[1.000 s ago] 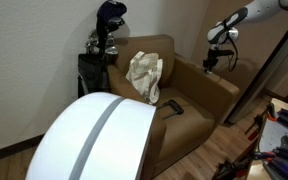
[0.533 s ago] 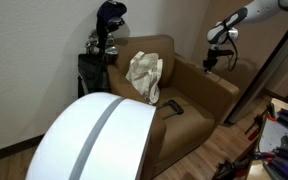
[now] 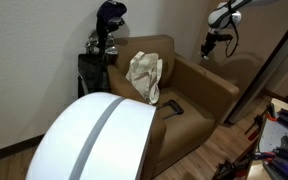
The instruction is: Take the gray object from the armrest of the brown chair and put it in the bag
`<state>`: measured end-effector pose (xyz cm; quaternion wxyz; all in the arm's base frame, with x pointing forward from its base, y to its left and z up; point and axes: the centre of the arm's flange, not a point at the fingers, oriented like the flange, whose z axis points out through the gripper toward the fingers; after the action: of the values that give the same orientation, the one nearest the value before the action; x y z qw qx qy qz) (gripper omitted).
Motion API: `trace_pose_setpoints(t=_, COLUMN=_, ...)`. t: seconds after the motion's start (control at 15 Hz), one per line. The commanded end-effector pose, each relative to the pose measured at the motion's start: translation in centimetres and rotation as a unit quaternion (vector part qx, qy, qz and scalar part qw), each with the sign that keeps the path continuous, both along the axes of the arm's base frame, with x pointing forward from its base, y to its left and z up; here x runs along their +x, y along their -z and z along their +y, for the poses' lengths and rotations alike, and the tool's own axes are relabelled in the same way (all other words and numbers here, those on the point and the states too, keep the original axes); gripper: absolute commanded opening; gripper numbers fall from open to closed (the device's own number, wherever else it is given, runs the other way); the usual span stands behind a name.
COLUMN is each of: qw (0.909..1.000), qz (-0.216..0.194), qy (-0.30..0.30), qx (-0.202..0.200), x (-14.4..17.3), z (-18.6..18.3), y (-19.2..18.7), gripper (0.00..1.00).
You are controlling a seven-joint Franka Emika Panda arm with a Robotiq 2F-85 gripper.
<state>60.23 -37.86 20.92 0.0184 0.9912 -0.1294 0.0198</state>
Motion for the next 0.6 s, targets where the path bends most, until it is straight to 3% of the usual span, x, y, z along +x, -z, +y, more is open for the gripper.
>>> trace_pose_setpoints(t=0.0, qw=0.9964, qz=-0.022, qy=-0.068, qx=-0.045, x=-2.2, z=5.9, y=-7.1, gripper=0.11)
trace_pose_setpoints(t=0.27, qw=0.9818, qz=-0.008, qy=-0.166, qx=-0.091, x=-2.2, z=14.2, y=-11.1, gripper=0.11)
trace_pose_setpoints(t=0.53, qw=0.9529, qz=0.022, qy=-0.282, qx=-0.108, x=-2.0, z=24.9, y=-9.9, gripper=0.11)
